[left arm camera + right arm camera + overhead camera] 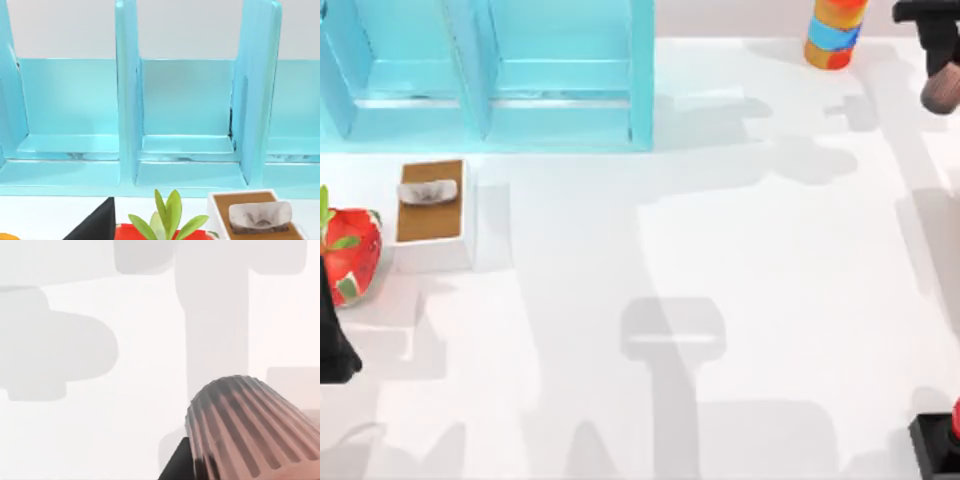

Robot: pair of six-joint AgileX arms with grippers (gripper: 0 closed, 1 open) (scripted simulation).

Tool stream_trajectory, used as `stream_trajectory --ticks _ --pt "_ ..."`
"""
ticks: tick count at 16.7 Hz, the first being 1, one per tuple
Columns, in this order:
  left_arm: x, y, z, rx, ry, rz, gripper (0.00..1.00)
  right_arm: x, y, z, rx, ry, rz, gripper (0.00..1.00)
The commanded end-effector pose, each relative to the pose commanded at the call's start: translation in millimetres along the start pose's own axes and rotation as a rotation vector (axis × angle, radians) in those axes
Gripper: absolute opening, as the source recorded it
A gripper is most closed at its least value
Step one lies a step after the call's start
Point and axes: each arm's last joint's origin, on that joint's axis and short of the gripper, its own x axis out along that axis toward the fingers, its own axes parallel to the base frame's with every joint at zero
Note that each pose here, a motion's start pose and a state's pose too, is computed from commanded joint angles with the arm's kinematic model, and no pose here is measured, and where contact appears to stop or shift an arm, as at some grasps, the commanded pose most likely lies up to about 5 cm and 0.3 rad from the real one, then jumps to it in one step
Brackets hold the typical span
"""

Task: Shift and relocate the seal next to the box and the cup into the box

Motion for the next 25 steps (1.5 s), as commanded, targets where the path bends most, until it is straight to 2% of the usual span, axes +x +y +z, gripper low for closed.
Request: stream_trajectory --ticks 3,7,10,14,21,25 --pt "0 0 0 0.0 0.0 0.0 1.0 -8 -8 -1 0.014 -0.016 -0.003 0.0" --pt "0 0 0 0.0 0.0 0.0 1.0 -53 -47 -14 0.057 -0.077 -0.021 0.0" --pt "0 0 0 0.0 0.0 0.0 1.0 -92 -84 -44 0.082 -0.109 -0.046 0.0" --pt "0 0 0 0.0 0.0 0.0 1.0 -117 -127 -109 0.099 -0.094 -0.084 0.0" --pt "0 0 0 0.0 0.0 0.0 1.0 -81 -158 -236 0.049 0.046 -0.08 0.0" --pt "0 0 0 0.0 0.0 0.0 1.0 -58 -159 -279 0.004 0.094 -0.063 0.0"
